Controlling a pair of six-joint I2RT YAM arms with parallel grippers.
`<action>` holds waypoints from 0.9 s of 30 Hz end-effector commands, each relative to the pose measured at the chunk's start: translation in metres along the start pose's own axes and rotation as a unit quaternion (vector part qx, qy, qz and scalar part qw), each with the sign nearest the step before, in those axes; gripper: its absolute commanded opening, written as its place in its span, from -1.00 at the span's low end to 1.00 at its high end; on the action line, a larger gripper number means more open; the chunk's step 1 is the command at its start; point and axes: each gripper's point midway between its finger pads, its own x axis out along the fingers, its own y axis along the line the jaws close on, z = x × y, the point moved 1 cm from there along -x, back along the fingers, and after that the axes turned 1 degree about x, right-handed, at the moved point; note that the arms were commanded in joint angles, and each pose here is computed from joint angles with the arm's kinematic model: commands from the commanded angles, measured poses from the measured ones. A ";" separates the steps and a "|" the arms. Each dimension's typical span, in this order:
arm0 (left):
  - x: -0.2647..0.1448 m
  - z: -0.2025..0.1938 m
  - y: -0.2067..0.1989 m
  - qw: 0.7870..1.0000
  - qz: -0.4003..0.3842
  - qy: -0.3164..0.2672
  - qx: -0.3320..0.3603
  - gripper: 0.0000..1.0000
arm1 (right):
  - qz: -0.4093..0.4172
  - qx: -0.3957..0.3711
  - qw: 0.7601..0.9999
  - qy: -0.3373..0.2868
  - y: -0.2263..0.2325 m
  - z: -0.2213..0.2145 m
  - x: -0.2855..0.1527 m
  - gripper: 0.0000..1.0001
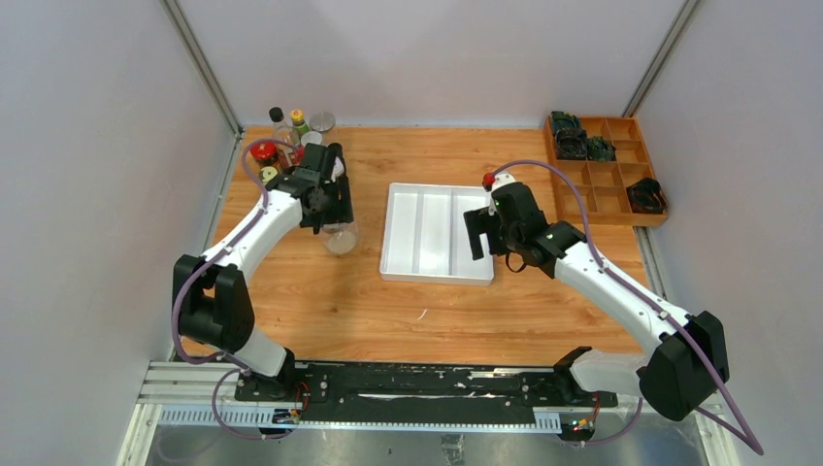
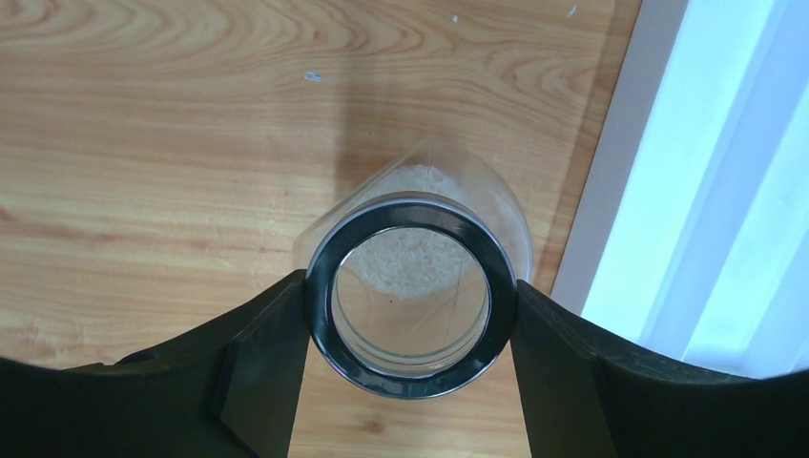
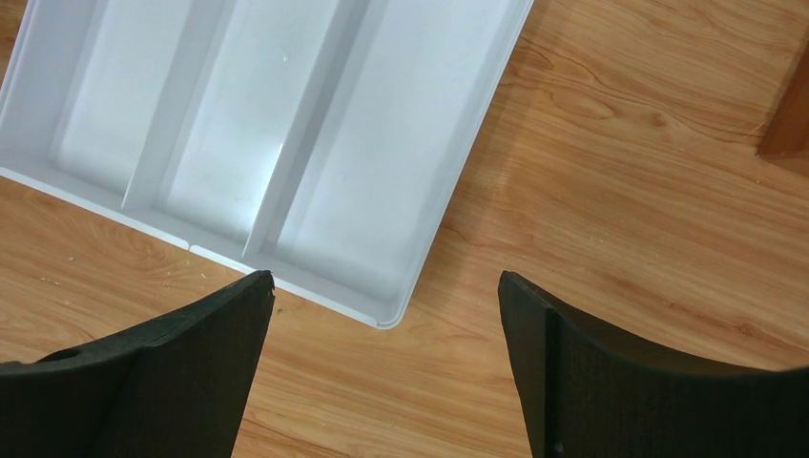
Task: Organize the condiment bottles
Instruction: Place the bottle at the center of the board.
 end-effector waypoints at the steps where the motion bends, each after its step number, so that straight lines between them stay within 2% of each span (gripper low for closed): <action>1: -0.021 0.032 -0.002 0.993 0.009 -0.077 -0.090 -0.68 | 0.011 0.003 1.000 0.012 0.005 -0.006 -0.003 0.86; 7: -0.015 0.026 -0.005 0.983 0.028 -0.064 -0.168 -0.80 | 0.013 0.004 1.000 0.016 0.005 -0.010 -0.002 0.85; 11: 0.001 0.014 -0.003 0.975 0.068 -0.024 -0.211 -0.88 | 0.013 0.003 1.000 0.019 0.005 -0.015 -0.001 0.85; 17: 0.020 -0.001 0.001 0.960 0.151 0.027 -0.233 -0.88 | 0.014 0.007 1.000 0.019 0.004 -0.020 -0.002 0.85; 27: 0.040 -0.013 -0.015 0.951 0.199 0.038 -0.232 -0.93 | 0.015 0.011 1.000 0.023 0.004 -0.027 0.000 0.85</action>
